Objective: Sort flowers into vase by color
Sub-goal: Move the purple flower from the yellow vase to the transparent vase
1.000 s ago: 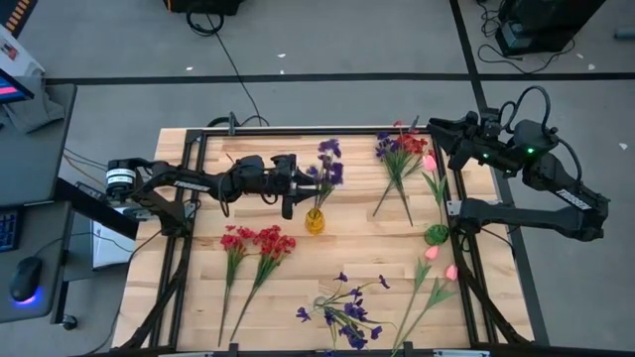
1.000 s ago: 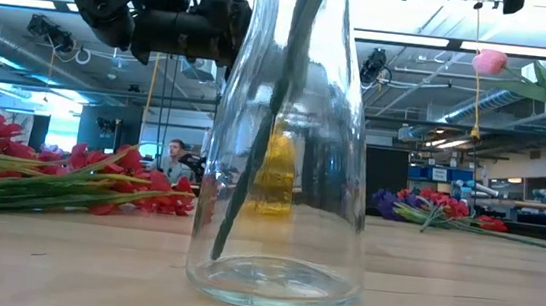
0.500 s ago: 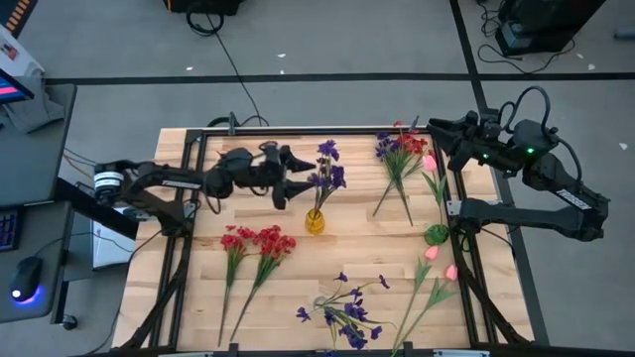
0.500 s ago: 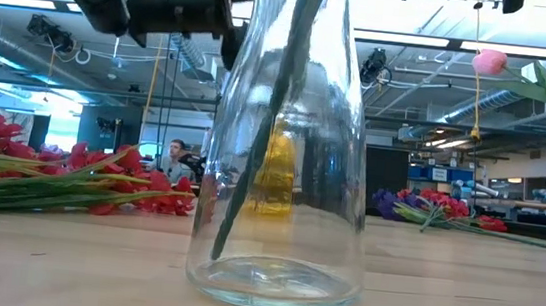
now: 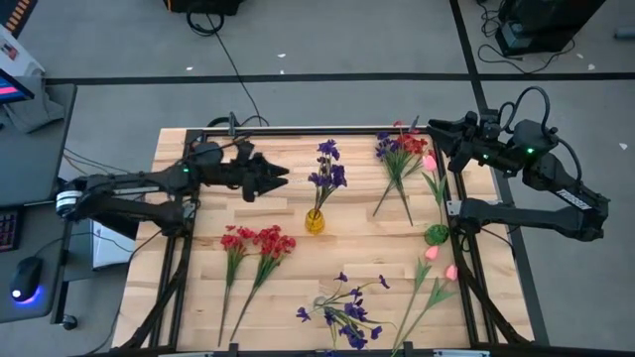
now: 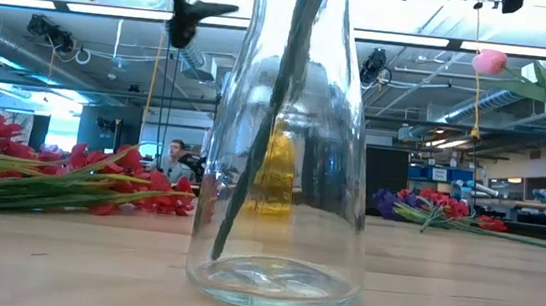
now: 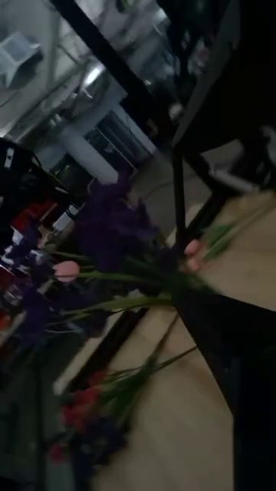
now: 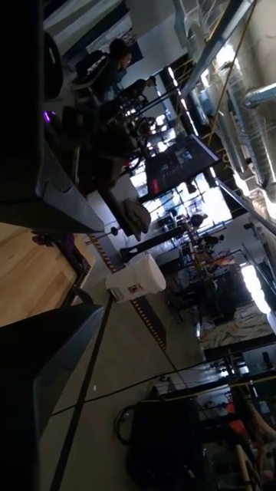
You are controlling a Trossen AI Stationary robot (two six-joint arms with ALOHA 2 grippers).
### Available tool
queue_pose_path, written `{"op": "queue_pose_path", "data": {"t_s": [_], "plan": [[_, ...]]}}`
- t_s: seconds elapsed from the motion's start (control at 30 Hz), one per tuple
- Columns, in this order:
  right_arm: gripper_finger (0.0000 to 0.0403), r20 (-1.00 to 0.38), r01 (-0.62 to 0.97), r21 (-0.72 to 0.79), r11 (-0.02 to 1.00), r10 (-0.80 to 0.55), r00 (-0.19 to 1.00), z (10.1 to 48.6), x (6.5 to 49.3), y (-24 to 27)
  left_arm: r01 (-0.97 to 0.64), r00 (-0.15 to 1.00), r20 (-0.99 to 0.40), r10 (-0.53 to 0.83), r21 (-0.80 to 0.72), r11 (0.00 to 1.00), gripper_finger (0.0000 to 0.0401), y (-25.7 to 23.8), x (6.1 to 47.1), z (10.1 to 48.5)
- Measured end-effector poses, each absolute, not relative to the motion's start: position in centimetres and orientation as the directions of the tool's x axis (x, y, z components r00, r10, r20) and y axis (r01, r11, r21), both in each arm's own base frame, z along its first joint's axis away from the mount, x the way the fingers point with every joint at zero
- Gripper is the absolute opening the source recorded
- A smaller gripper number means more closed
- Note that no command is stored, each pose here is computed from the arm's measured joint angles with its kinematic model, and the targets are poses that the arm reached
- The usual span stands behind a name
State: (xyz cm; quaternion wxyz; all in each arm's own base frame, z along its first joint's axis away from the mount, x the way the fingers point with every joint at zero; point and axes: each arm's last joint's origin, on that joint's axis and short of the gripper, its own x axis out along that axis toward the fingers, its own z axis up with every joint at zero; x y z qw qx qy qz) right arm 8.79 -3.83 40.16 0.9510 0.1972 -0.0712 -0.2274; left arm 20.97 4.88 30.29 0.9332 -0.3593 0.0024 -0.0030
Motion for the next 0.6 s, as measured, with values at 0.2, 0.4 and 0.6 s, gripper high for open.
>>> {"op": "queue_pose_path", "data": {"t_s": [0.2,0.4,0.6], "plan": [[0.0171,0.046,0.405,0.407,0.819,-0.461,0.886,40.2,8.8,-3.8,-0.131,0.983,-0.178,-0.038,-0.838,0.529,0.0280,3.7,18.8,29.5],[0.0171,0.045,0.418,0.398,0.816,-0.473,0.880,40.2,8.8,-3.9,-0.209,0.961,-0.265,-0.078,-0.884,0.418,0.0258,2.6,18.4,28.8],[0.0171,0.042,0.447,0.385,0.808,-0.499,0.866,40.1,8.7,-3.9,-0.323,0.930,-0.364,-0.047,-0.874,0.362,0.0246,2.5,18.1,27.8]]}}
